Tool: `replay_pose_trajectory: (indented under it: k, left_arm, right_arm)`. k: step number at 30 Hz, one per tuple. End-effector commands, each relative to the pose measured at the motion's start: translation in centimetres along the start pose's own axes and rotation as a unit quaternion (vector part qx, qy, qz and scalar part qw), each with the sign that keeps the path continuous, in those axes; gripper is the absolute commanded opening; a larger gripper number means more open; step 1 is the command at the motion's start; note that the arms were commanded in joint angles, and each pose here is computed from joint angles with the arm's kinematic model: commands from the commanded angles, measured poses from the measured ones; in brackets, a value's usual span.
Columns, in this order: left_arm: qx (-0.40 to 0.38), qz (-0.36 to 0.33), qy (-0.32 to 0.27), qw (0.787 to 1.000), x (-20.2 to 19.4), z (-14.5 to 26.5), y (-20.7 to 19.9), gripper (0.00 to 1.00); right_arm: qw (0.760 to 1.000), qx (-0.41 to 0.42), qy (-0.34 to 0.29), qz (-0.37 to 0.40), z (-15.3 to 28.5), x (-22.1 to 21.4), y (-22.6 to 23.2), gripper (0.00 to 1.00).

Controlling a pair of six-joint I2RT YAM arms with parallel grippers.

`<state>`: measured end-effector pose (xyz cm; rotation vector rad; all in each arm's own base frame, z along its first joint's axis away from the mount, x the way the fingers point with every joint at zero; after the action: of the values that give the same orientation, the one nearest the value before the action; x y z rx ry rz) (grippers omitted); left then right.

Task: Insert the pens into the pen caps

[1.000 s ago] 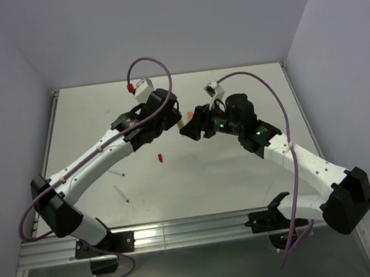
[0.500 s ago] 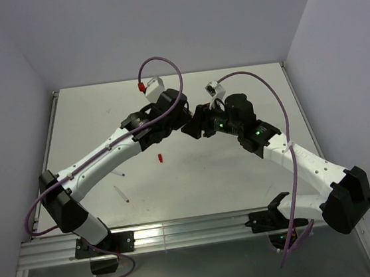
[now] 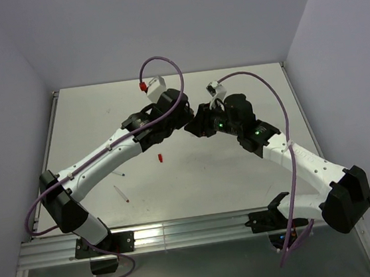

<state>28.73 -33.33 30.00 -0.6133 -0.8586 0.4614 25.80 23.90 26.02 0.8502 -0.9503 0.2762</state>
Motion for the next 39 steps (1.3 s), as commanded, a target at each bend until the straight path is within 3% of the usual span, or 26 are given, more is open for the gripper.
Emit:
replay_pose_trajectory:
  k: [1, 3, 8, 12, 17, 24, 30, 33, 36, 39]
  left_arm:
    - [-0.036, 0.014, 0.000, 0.999, 0.4, 1.2, -1.4, 0.00]
    - [-0.040, 0.015, 0.003, 0.999, 0.3, 1.2, -1.4, 0.00]
    - [-0.055, 0.011, 0.011, 0.998, -0.2, 1.4, -1.5, 0.00]
    - [-0.058, 0.009, 0.007, 0.998, 0.0, 1.8, -1.3, 0.06]
    - [-0.057, 0.001, -0.033, 0.998, 1.9, 2.5, -1.3, 0.36]
    - [-0.062, 0.012, -0.067, 0.996, 6.6, 4.1, -0.1, 0.48]
    - [-0.017, 0.009, -0.080, 0.997, 9.0, 4.5, 4.3, 0.51]
    - [0.043, 0.005, -0.076, 0.996, 8.9, 2.6, 8.4, 0.50]
    - [0.111, -0.040, -0.075, 0.990, 9.2, -0.1, 11.7, 0.49]
    - [0.145, -0.143, -0.054, 0.978, 9.6, -2.7, 13.8, 0.48]
  right_arm:
    - [1.000, 0.003, -0.029, 0.013, 0.0, 2.0, 0.8, 0.41]
    - [1.000, 0.000, -0.028, 0.011, 0.0, 2.0, 0.7, 0.35]
    - [1.000, -0.015, -0.025, 0.008, -0.1, 1.9, 0.1, 0.00]
    - [0.999, -0.022, -0.026, 0.006, 0.1, 2.0, -0.1, 0.00]
    - [0.999, -0.033, -0.028, 0.008, 0.4, 2.1, -0.3, 0.00]
    - [0.999, -0.042, -0.028, 0.003, 0.7, 1.8, -0.8, 0.00]
    - [0.998, -0.050, -0.031, -0.001, 1.2, 1.9, -1.1, 0.00]
    - [0.998, -0.046, -0.035, -0.002, 1.5, 2.1, -0.9, 0.00]
    - [0.998, -0.045, -0.035, -0.002, 1.7, 2.2, -0.8, 0.00]
    - [0.998, -0.044, -0.039, 0.001, 2.0, 2.4, -0.7, 0.00]
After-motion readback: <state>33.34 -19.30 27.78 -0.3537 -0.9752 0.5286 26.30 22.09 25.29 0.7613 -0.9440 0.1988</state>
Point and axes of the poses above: each gripper's point midway between its finger pads, its own z axis back along the fingers, its own y axis along the line the jaws close on, x = y × z, the point moved 4 cm from there along z, back along the fingers, and after that the axes turned 2 degrees about z, right-handed, at the moved point
